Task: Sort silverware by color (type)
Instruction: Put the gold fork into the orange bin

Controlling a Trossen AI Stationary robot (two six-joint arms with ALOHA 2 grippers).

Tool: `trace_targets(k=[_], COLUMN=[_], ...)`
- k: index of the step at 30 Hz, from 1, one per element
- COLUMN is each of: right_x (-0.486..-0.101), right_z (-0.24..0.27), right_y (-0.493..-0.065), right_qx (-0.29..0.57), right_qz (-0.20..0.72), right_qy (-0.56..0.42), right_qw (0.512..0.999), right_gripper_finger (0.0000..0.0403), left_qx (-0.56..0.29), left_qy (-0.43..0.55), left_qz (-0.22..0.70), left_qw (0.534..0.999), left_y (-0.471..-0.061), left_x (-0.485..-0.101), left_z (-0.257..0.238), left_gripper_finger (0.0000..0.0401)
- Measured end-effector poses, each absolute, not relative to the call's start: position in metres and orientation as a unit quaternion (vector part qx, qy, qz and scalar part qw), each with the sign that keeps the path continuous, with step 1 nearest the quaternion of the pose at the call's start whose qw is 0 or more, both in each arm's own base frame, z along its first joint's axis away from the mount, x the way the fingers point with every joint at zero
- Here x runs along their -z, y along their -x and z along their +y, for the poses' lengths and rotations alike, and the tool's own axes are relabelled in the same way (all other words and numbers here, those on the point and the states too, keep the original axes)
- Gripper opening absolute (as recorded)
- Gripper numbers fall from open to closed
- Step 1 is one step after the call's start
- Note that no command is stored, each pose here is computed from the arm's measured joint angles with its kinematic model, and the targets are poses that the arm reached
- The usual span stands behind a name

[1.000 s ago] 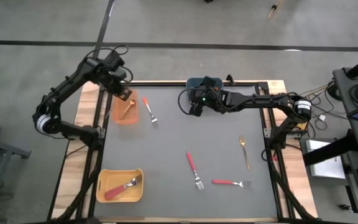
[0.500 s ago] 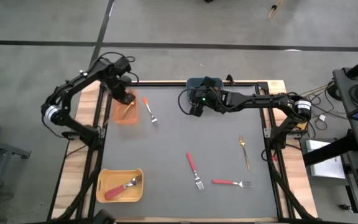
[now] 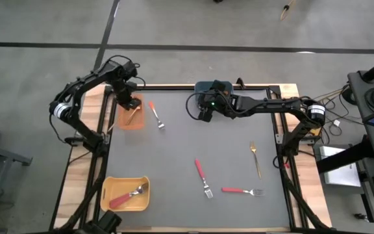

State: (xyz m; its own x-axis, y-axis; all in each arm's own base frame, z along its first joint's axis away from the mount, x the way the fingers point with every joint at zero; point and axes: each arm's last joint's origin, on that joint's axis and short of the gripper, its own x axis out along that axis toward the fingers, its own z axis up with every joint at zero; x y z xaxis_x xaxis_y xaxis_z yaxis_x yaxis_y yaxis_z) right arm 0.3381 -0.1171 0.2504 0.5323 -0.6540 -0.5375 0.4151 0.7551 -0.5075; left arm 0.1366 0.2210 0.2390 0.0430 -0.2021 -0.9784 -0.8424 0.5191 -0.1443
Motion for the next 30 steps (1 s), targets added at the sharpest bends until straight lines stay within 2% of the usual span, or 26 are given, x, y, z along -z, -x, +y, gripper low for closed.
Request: trace_targets(k=[30], right_x=[-0.249], right_z=[-0.117], right_y=[-0.338], right_qx=[0.308], right_qz=[0.375], right_qy=[0.165], right_qw=[0.859], right_gripper_finger=[0.0210], left_qx=[-0.262], left_qy=[0.419], left_qz=[0.649], left_qw=[0.579], left_y=[-0.146], left_x=[-0.207], left_z=[0.241], left_gripper_finger=[0.0005])
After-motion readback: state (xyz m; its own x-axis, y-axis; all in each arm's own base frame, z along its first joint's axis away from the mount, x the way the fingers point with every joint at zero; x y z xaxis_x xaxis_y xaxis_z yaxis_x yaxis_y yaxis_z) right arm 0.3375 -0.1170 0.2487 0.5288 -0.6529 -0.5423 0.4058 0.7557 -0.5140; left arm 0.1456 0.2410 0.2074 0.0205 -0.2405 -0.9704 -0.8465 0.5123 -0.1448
